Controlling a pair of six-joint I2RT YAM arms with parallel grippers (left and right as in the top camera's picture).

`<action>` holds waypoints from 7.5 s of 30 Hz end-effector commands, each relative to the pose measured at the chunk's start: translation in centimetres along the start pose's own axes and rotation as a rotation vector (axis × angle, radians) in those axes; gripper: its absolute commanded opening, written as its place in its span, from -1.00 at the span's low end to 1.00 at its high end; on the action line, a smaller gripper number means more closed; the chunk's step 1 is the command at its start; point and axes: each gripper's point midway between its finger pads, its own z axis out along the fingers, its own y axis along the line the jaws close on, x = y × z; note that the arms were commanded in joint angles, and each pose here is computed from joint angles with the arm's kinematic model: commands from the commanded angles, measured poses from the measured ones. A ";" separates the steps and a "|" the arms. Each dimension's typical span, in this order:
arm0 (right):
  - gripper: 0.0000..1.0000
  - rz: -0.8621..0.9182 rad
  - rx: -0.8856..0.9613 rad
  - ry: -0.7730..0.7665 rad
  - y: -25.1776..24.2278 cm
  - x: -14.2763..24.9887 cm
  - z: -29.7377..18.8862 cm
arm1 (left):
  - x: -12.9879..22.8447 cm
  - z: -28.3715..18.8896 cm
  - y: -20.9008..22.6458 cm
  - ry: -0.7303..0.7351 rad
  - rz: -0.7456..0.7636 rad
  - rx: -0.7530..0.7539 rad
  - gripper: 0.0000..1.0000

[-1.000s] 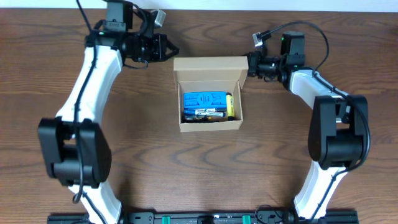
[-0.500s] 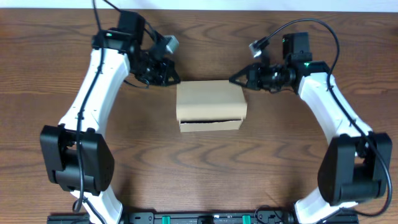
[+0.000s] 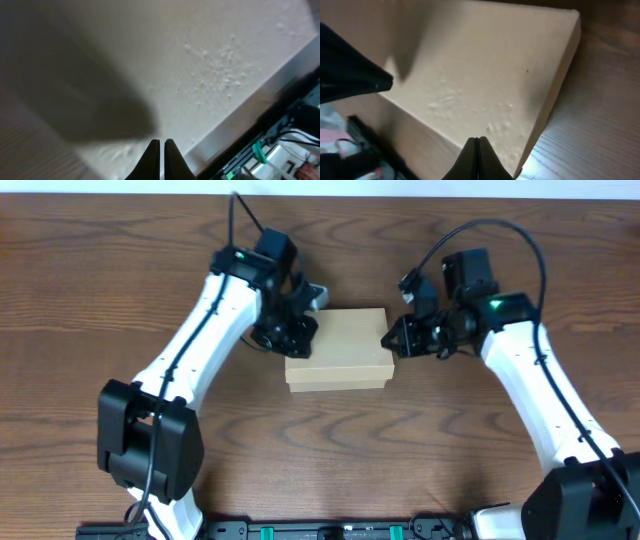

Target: Pack container

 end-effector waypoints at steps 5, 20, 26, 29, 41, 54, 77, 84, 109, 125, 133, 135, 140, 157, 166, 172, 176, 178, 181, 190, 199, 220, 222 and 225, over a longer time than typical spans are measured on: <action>-0.97 0.010 0.035 0.065 -1.7 3.5 3.5 | 1.6 1.9 1.3 0.039 -0.056 -0.039 -0.88; -0.97 0.020 0.046 0.066 -1.5 4.3 2.7 | 3.0 1.3 2.0 0.020 -0.092 -0.087 -0.88; -0.97 -0.059 0.066 -0.075 2.0 3.7 -3.9 | 4.5 -6.4 -0.7 -0.176 -0.030 -0.172 -0.88; -0.97 -0.107 0.087 -0.173 3.7 4.7 -7.7 | 5.8 -10.3 -2.9 -0.311 0.014 -0.176 -0.89; -0.97 -0.204 0.224 -0.460 3.8 14.7 -15.3 | 14.8 -11.1 -5.3 -0.596 0.135 -0.156 -0.88; 0.99 -0.015 0.169 -0.508 3.2 16.6 -14.7 | 15.5 -7.8 -3.8 -0.599 0.033 -0.126 0.91; 0.99 -0.014 0.169 -0.506 3.2 16.6 -14.7 | 16.8 -9.0 -0.8 -0.633 -0.064 -0.236 0.91; 0.98 -0.014 0.169 -0.506 3.2 16.6 -14.7 | 16.2 -13.4 4.3 -0.948 -0.188 -0.453 0.91; 0.98 -0.014 0.169 -0.506 3.2 16.6 -14.7 | 16.8 -4.7 10.0 -1.202 -0.271 -0.390 0.91; 0.98 -0.014 0.169 -0.506 3.2 16.6 -14.7 | 16.8 -4.6 10.2 -1.199 -0.269 -0.396 0.91; 0.99 -0.014 0.169 -0.506 3.2 16.6 -14.7 | 16.8 -4.6 10.2 -1.199 -0.269 -0.396 0.91; 0.98 -0.014 0.169 -0.506 3.2 16.6 -14.7 | 16.8 -4.6 10.2 -1.199 -0.269 -0.396 0.91; 0.99 -0.028 0.160 -0.499 3.4 16.8 -14.6 | 16.8 -4.6 10.2 -1.199 -0.269 -0.396 0.91; 0.98 -0.525 0.083 -0.623 4.2 14.2 -6.4 | 16.8 -4.6 10.2 -1.199 -0.269 -0.396 0.91; 0.98 -0.537 0.098 -0.657 1.2 14.8 -1.0 | 16.8 -4.6 10.2 -1.199 -0.269 -0.396 0.91; 0.99 -0.539 0.117 -0.708 0.5 14.5 -0.6 | 16.8 -4.6 10.2 -1.199 -0.269 -0.396 0.91; 0.98 -0.527 0.129 -0.750 0.3 14.0 -1.3 | 16.8 -4.6 10.2 -1.199 -0.269 -0.396 0.91; 0.97 -0.525 0.130 -0.771 0.3 13.8 -1.7 | 16.8 -4.6 10.2 -1.199 -0.269 -0.396 0.91; 0.98 -0.527 0.126 -0.805 0.5 13.5 -2.4 | 16.8 -4.6 10.2 -1.199 -0.269 -0.396 0.91; 0.98 -0.530 0.120 -0.837 0.8 13.3 -3.0 | 16.8 -4.6 10.2 -1.199 -0.269 -0.396 0.91; 0.99 -0.529 0.122 -0.836 0.7 13.4 -3.0 | 16.8 -4.6 10.2 -1.199 -0.269 -0.396 0.91; 0.99 -0.529 0.122 -0.836 0.7 13.4 -3.0 | 16.8 -4.6 10.2 -1.199 -0.269 -0.396 0.91; 0.98 -0.529 0.122 -0.836 0.7 13.4 -3.0 | 16.8 -4.6 10.2 -1.199 -0.269 -0.396 0.91; 0.99 -0.529 0.122 -0.836 0.7 13.4 -3.0 | 16.8 -4.6 10.2 -1.199 -0.269 -0.396 0.91</action>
